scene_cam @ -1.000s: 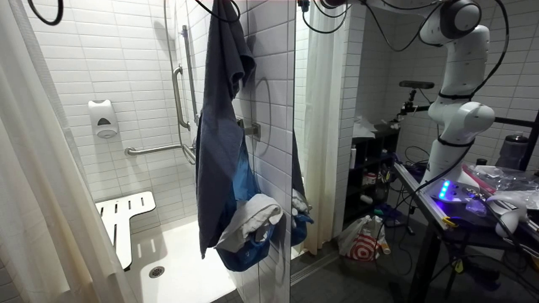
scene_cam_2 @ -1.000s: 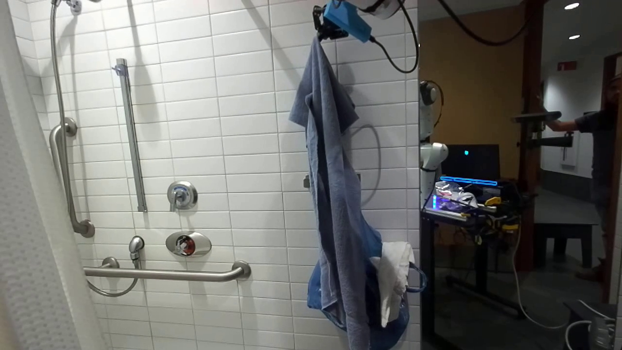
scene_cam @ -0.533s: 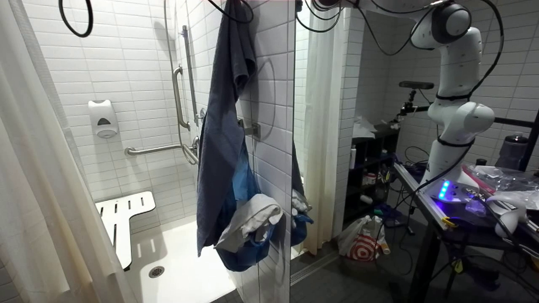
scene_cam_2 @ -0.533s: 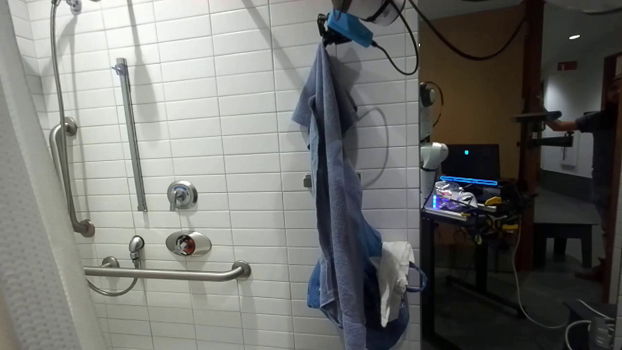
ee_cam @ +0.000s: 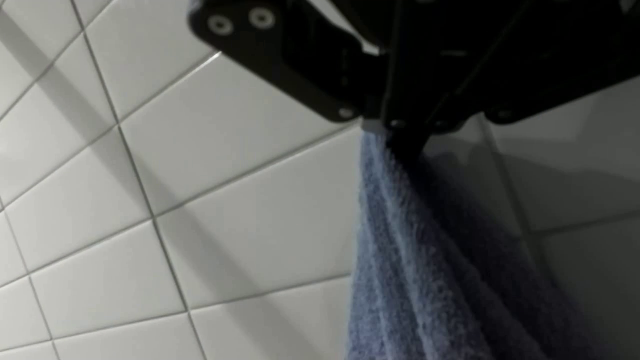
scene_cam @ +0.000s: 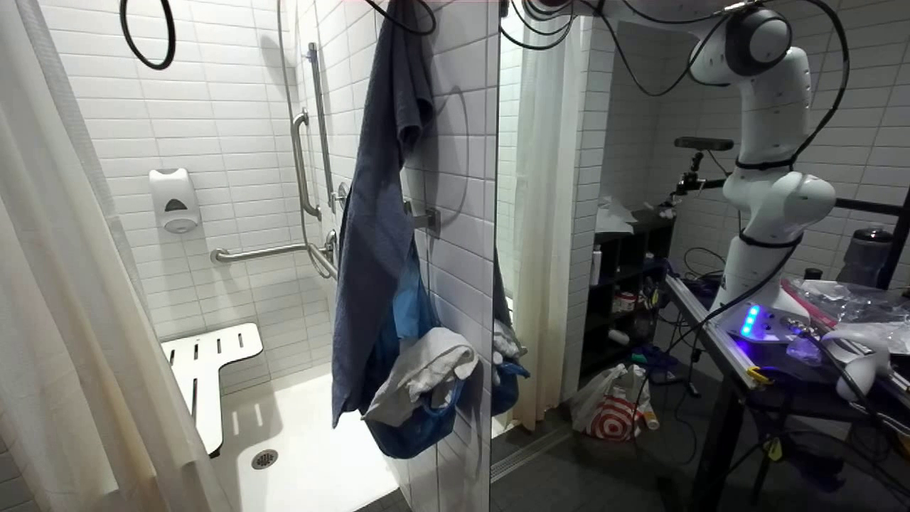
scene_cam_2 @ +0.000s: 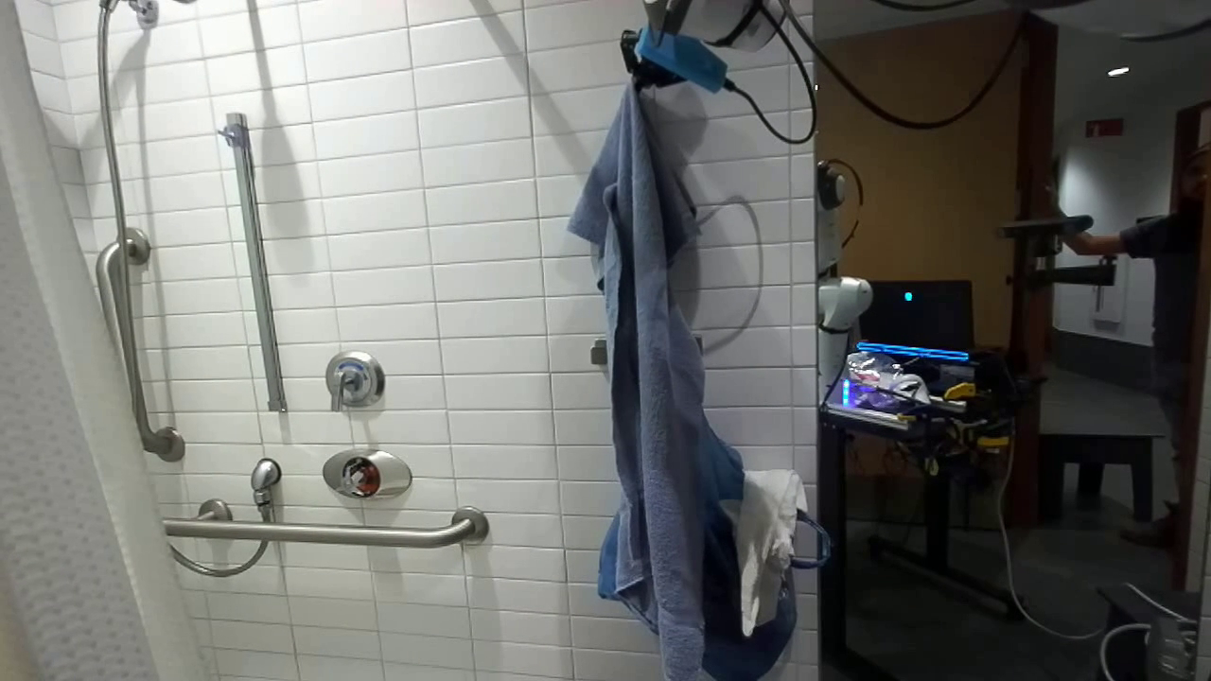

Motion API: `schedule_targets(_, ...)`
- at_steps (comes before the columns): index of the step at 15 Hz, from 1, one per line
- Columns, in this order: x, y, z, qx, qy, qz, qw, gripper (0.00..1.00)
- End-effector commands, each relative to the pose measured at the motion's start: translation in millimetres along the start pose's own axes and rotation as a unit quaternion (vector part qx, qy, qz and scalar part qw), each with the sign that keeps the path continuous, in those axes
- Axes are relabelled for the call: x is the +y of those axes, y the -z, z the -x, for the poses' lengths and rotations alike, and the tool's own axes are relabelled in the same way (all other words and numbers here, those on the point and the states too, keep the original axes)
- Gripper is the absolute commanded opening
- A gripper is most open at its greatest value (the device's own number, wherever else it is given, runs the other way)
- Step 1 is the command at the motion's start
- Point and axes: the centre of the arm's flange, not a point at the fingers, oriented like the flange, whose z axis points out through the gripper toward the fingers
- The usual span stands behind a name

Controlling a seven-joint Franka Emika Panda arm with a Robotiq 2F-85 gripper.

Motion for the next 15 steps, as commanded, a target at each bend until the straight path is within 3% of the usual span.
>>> schedule_targets(1,3.5,2.0,-17.5,0.017,-0.008,0.012,0.9998,0.00)
schedule_targets(15,67.3,17.2,4.4,0.007,-0.086,0.050,0.9950,0.00)
